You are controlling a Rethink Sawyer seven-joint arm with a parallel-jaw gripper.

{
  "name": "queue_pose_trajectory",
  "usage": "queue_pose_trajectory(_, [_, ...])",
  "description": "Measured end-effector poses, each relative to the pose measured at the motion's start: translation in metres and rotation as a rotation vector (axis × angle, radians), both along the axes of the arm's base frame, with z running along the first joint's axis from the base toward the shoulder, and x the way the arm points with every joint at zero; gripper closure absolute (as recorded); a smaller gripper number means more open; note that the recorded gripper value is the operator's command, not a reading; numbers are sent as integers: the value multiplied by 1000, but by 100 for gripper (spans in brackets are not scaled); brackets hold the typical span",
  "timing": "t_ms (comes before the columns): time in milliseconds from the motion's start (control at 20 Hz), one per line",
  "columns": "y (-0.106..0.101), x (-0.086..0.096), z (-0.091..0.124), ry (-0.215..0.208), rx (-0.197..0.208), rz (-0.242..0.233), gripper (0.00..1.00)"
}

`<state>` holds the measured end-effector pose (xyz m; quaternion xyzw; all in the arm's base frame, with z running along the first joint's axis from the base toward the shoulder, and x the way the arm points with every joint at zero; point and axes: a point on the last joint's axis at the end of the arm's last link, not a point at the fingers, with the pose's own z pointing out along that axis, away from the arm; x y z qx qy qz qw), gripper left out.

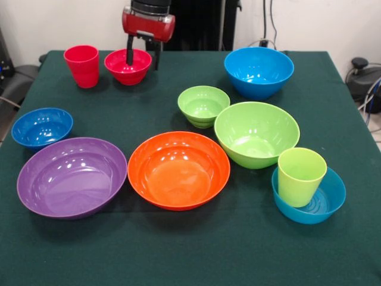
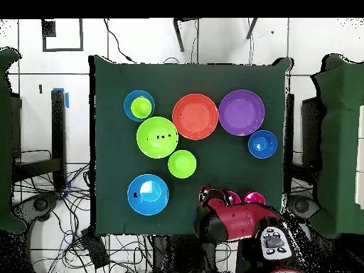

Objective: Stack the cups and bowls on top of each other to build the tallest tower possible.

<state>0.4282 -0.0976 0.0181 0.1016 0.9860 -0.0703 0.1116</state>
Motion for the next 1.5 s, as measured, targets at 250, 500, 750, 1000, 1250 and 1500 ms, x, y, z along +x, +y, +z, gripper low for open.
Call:
queue_pose_trajectory(250, [3, -3, -9, 13, 22, -3, 0])
queue_pose_trajectory(500, [8, -11, -16, 32, 23, 11, 0])
queue_pose_trajectory(750, [16, -24, -21, 42, 7, 48, 0])
queue_pose_trajectory(1000, [15, -37, -22, 60, 0, 60, 0])
queue_pose_trajectory(1250, [11, -53, -24, 91, -27, 73, 0])
queue_pose_trajectory(1500, [15, -70, -27, 102, -55, 121, 0])
